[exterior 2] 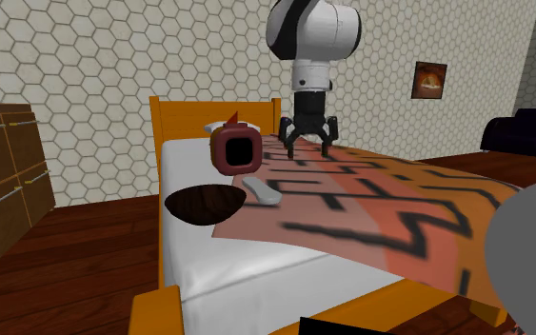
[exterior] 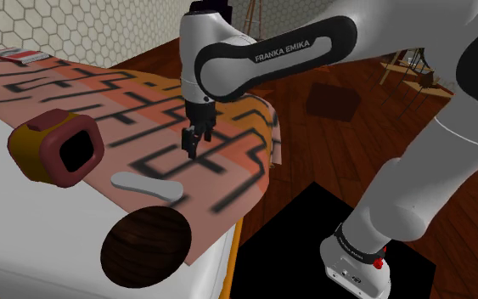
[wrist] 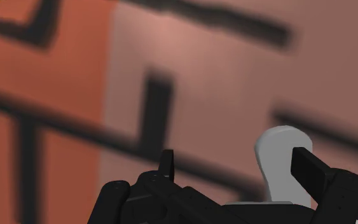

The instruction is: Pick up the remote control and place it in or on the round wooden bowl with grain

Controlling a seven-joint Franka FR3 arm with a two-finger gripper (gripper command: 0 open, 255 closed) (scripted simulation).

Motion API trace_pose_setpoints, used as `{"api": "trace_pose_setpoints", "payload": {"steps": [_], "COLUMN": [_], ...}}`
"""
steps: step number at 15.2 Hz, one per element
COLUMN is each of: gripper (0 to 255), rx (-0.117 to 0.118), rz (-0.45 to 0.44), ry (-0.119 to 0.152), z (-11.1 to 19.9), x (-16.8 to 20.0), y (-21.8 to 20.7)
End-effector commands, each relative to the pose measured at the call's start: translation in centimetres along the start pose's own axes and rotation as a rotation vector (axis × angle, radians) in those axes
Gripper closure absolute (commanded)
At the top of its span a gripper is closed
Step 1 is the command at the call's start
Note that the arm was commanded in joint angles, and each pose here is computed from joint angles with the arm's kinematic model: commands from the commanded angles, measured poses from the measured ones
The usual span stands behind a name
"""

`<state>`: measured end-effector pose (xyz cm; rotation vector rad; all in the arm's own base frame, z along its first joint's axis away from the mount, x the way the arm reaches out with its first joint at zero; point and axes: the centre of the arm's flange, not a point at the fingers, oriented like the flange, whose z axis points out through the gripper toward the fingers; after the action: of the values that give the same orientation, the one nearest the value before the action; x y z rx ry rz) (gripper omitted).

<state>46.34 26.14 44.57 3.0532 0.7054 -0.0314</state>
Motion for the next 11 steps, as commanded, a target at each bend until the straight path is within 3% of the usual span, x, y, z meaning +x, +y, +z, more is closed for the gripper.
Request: {"api": "trace_pose_setpoints", "payload": {"steps": [1,11], "gripper": [0,0], "rx": [-0.002,-0.017], "rz": [-0.022,-0.131], "ry": [0.003,0.011], "z": [1.0,6.5], "x": [1.9,10.9], "y": [-1.8,-9.8]}}
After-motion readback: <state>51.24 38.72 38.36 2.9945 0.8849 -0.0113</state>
